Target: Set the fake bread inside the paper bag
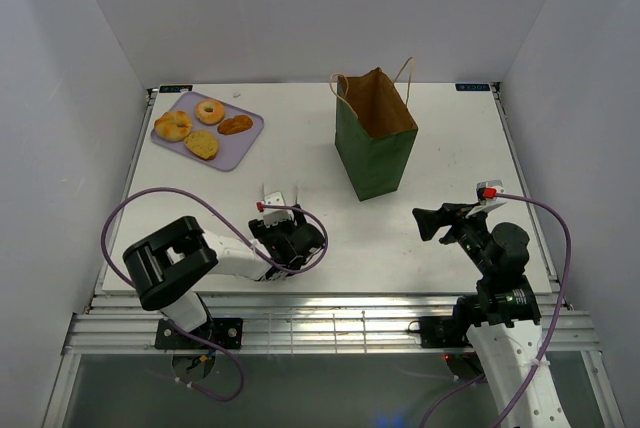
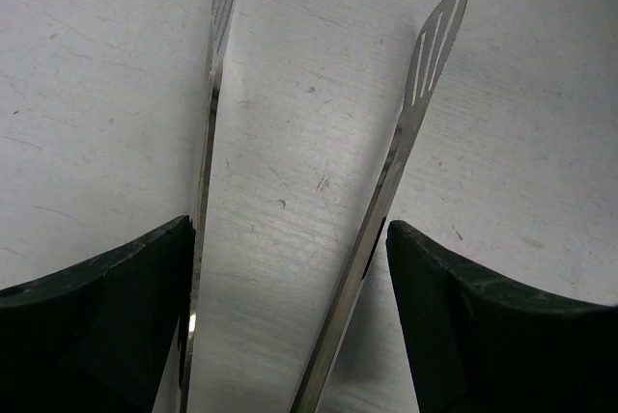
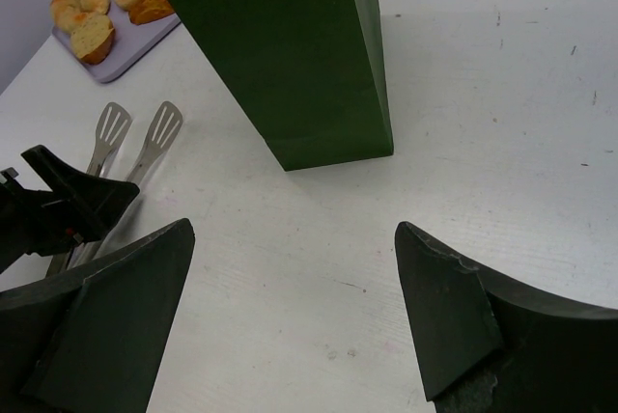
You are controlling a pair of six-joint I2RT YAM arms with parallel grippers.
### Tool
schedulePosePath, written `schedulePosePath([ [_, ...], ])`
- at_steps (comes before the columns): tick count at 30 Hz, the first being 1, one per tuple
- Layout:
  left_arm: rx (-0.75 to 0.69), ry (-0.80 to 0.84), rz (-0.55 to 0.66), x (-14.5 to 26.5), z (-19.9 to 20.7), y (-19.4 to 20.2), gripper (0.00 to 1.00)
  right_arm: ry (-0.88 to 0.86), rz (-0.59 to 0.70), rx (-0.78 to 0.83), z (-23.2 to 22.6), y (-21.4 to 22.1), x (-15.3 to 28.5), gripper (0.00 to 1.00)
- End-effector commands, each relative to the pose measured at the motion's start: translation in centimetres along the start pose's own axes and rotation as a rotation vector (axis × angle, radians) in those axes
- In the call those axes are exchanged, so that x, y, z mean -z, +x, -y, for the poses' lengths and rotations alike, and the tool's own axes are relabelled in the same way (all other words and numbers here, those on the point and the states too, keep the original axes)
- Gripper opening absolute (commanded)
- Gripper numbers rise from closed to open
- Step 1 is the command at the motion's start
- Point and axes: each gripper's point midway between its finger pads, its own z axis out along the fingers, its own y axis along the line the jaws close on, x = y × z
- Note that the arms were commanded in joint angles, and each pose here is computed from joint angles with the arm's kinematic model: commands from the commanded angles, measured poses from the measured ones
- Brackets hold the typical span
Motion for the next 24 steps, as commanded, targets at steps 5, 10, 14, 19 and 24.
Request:
schedulePosePath([
  [5, -0.282, -0.054, -0.397, 3.1, -7.7, 9.6, 0.94, -0.035, 0.047, 0.011, -0.9, -1.5, 0.2, 0.90],
  [10, -0.257, 0.031, -0.440, 3.9, -6.9, 10.1, 0.86, -0.039, 0.050, 0.012, -1.0, -1.7, 0.3, 0.90],
  [14, -0.276, 0.030, -0.478, 4.1, -7.1, 11.0, 0.82, -0.043, 0.054, 0.011, -1.2, -1.9, 0.3, 0.90],
  [19, -0.283, 0.018, -0.500, 4.1, -7.7, 11.7, 0.71, -0.046, 0.057, 0.014, -1.3, -2.1, 0.5, 0.90],
  [24, -0.287, 0.020, -0.515, 4.0, -7.6, 12.4, 0.65, -0.045, 0.062, 0.017, -1.4, -2.3, 0.6, 0.90],
])
